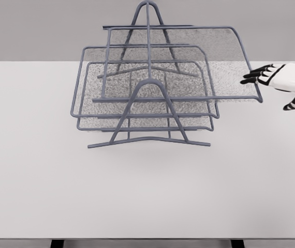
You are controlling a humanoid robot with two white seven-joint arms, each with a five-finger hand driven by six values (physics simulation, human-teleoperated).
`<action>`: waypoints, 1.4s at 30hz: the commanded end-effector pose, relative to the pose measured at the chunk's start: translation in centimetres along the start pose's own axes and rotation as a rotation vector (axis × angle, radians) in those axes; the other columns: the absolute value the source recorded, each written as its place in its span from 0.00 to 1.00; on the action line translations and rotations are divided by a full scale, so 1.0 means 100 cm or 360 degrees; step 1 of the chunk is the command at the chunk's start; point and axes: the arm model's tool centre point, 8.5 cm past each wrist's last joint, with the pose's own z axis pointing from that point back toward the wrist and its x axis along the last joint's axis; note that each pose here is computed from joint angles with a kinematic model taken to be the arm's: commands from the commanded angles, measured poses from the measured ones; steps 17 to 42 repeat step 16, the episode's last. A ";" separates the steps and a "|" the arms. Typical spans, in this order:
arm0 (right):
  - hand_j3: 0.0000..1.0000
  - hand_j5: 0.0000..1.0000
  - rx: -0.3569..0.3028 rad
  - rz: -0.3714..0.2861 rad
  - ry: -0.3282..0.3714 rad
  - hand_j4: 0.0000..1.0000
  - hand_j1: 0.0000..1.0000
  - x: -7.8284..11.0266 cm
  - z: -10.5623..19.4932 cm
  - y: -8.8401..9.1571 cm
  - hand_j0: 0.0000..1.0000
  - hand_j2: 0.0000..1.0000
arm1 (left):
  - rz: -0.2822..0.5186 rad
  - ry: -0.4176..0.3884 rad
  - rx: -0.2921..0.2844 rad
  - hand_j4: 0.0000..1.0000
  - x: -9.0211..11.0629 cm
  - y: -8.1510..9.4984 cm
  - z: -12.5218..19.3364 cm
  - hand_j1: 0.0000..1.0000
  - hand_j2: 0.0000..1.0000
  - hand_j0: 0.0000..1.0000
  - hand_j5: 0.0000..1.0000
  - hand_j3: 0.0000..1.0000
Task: Pull out the upper folder box with right arm
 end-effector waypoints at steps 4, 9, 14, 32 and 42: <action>1.00 1.00 -0.0080 -0.0040 -0.0007 1.00 1.00 -0.002 0.008 -0.011 1.00 1.00 | -0.0001 -0.0002 0.0000 1.00 0.000 0.000 0.000 1.00 1.00 1.00 1.00 1.00; 1.00 1.00 -0.0165 -0.0107 -0.0040 1.00 1.00 -0.002 0.012 -0.018 1.00 1.00 | 0.0001 0.0000 0.0000 1.00 0.000 0.000 0.000 1.00 1.00 1.00 1.00 1.00; 1.00 1.00 -0.0183 -0.0120 -0.0044 1.00 1.00 -0.002 0.011 -0.018 1.00 1.00 | 0.0001 0.0003 0.0000 1.00 0.000 0.000 0.000 1.00 1.00 1.00 1.00 1.00; 1.00 1.00 -0.0189 -0.0112 -0.0050 1.00 1.00 -0.001 0.012 -0.020 1.00 1.00 | -0.0001 0.0000 0.0000 1.00 0.000 0.000 0.000 1.00 1.00 1.00 1.00 1.00; 1.00 1.00 -0.0189 -0.0112 -0.0050 1.00 1.00 -0.001 0.012 -0.020 1.00 1.00 | -0.0001 0.0000 0.0000 1.00 0.000 0.000 0.000 1.00 1.00 1.00 1.00 1.00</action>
